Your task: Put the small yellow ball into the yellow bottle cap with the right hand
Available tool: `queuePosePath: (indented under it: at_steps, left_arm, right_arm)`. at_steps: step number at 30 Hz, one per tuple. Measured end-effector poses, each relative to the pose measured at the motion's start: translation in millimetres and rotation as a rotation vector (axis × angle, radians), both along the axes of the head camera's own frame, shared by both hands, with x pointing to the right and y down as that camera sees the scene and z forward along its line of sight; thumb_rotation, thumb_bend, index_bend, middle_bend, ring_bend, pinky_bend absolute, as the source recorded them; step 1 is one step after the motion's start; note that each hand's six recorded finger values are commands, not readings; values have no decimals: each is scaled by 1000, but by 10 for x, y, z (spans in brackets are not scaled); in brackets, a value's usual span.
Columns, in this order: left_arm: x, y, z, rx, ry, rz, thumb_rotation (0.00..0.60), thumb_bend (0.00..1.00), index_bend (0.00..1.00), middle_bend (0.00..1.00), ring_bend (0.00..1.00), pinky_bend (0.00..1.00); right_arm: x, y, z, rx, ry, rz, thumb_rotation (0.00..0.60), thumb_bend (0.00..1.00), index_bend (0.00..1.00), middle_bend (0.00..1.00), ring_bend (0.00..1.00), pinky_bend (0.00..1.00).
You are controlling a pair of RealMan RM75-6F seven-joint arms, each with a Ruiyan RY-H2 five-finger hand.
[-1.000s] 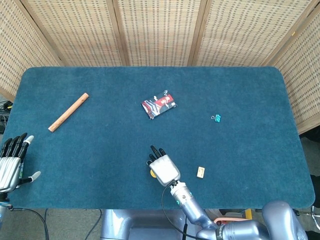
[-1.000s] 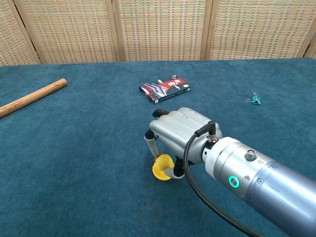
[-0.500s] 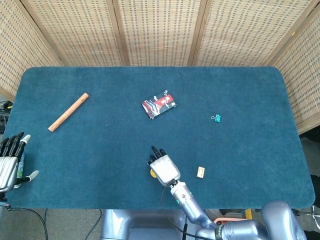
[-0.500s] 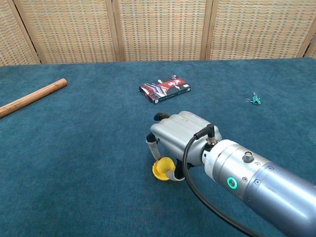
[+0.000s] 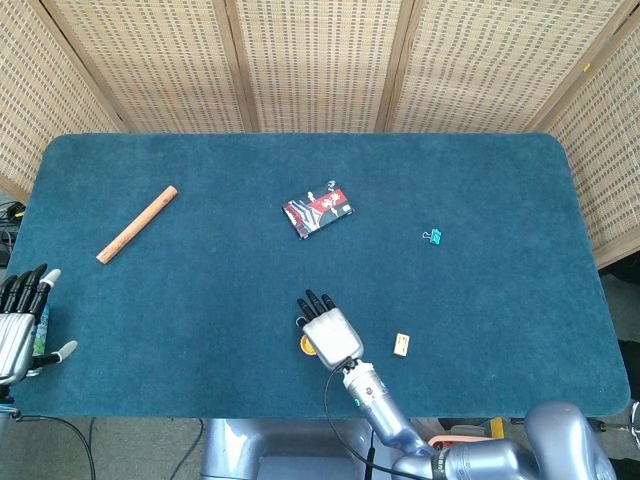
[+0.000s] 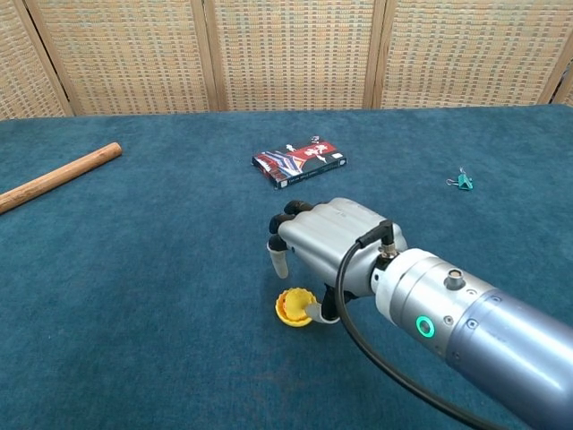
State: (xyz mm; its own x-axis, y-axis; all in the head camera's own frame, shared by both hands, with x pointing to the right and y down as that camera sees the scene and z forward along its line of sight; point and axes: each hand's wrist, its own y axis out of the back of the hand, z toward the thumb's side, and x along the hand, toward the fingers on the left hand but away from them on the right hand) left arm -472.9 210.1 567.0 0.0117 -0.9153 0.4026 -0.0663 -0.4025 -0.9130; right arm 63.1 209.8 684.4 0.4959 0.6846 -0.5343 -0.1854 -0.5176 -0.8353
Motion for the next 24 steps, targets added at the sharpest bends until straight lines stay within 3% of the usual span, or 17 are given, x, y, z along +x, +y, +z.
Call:
queuePosePath:
  at_steps: [6, 12, 19, 24]
  left_arm:
    - [4, 1, -16, 5, 3, 2, 600, 104, 0, 0, 0, 0]
    - [-10, 1, -25, 8, 6, -2, 600, 105, 0, 0, 0, 0]
    - [-7, 2, -9, 2, 2, -1, 600, 104, 0, 0, 0, 0]
    - [30, 15, 1, -3, 0, 8, 600, 104, 0, 0, 0, 0]
  right_arm:
    - [52, -41, -24, 10, 14, 6, 600, 225, 346, 87, 11, 139]
    - [263, -286, -184, 81, 21, 51, 600, 225, 304, 50, 0, 129]
    - [952, -668, -463, 173, 25, 200, 600, 225, 232, 2, 0, 116]
    - [1581, -694, -609, 237, 23, 293, 600, 222, 127, 0, 0, 38]
